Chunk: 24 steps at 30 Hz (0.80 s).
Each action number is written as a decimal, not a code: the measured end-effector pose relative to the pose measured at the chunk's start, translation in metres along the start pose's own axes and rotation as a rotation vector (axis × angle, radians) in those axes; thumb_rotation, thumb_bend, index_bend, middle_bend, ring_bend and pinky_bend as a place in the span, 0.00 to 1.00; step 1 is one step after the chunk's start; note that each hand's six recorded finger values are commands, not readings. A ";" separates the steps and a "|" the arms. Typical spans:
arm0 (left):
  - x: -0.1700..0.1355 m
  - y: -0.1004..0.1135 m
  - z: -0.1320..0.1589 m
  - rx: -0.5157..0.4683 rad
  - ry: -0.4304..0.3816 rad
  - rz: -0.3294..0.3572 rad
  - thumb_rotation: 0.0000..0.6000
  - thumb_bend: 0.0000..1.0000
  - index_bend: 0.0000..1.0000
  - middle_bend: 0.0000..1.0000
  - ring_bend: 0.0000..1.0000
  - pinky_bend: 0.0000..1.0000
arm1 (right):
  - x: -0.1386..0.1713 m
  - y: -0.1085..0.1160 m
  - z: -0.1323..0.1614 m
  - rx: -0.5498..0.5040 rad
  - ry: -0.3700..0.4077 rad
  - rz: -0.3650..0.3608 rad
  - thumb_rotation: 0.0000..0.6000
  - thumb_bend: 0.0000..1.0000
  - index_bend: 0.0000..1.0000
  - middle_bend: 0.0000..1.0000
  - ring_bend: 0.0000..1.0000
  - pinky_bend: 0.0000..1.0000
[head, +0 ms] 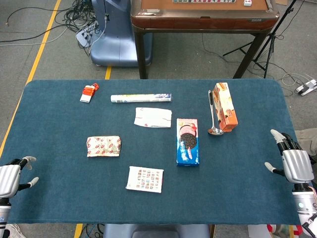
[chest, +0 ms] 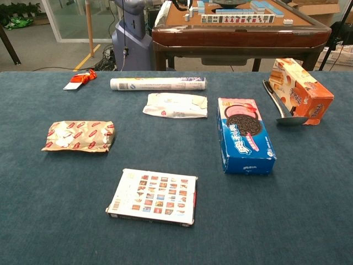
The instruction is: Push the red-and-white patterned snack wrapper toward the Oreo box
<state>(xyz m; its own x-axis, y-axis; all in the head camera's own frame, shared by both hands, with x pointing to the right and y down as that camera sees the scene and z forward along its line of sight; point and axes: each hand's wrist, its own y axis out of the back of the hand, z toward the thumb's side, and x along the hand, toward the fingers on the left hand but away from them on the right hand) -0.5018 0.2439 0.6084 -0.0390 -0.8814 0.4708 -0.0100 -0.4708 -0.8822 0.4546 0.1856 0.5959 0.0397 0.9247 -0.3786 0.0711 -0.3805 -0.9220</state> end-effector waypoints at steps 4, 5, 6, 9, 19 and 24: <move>-0.001 -0.002 0.004 0.001 -0.019 -0.010 1.00 0.04 0.45 0.52 0.42 0.57 | 0.002 0.002 0.004 0.004 0.016 -0.010 1.00 0.05 0.10 0.18 0.11 0.32; -0.001 -0.002 0.005 -0.003 -0.025 -0.010 1.00 0.04 0.45 0.52 0.42 0.58 | 0.002 0.003 0.006 0.003 0.021 -0.012 1.00 0.05 0.11 0.18 0.11 0.32; -0.002 -0.002 0.006 -0.008 -0.028 -0.010 1.00 0.04 0.45 0.52 0.42 0.58 | 0.002 0.003 0.007 -0.001 0.023 -0.012 1.00 0.05 0.11 0.18 0.11 0.32; -0.001 -0.003 0.008 -0.036 -0.035 -0.010 1.00 0.03 0.49 0.54 0.46 0.61 | 0.002 0.003 0.005 -0.014 0.019 -0.006 1.00 0.05 0.11 0.18 0.11 0.32; 0.022 -0.016 0.045 -0.093 -0.174 -0.024 1.00 0.03 0.17 0.01 0.01 0.41 | 0.002 0.007 -0.002 -0.023 -0.013 -0.024 1.00 0.05 0.12 0.18 0.11 0.32; 0.047 -0.019 0.053 -0.077 -0.213 0.009 1.00 0.03 0.09 0.00 0.00 0.27 | 0.005 0.008 -0.004 -0.021 -0.022 -0.033 1.00 0.05 0.12 0.18 0.11 0.32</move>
<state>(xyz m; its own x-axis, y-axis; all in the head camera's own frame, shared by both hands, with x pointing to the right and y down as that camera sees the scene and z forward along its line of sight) -0.4501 0.2094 0.6482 0.1728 -0.8776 0.4471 -0.0876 -0.4658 -0.8805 0.4593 0.1874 0.5865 0.0146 0.9367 -0.3500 0.0927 -0.3498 -0.9322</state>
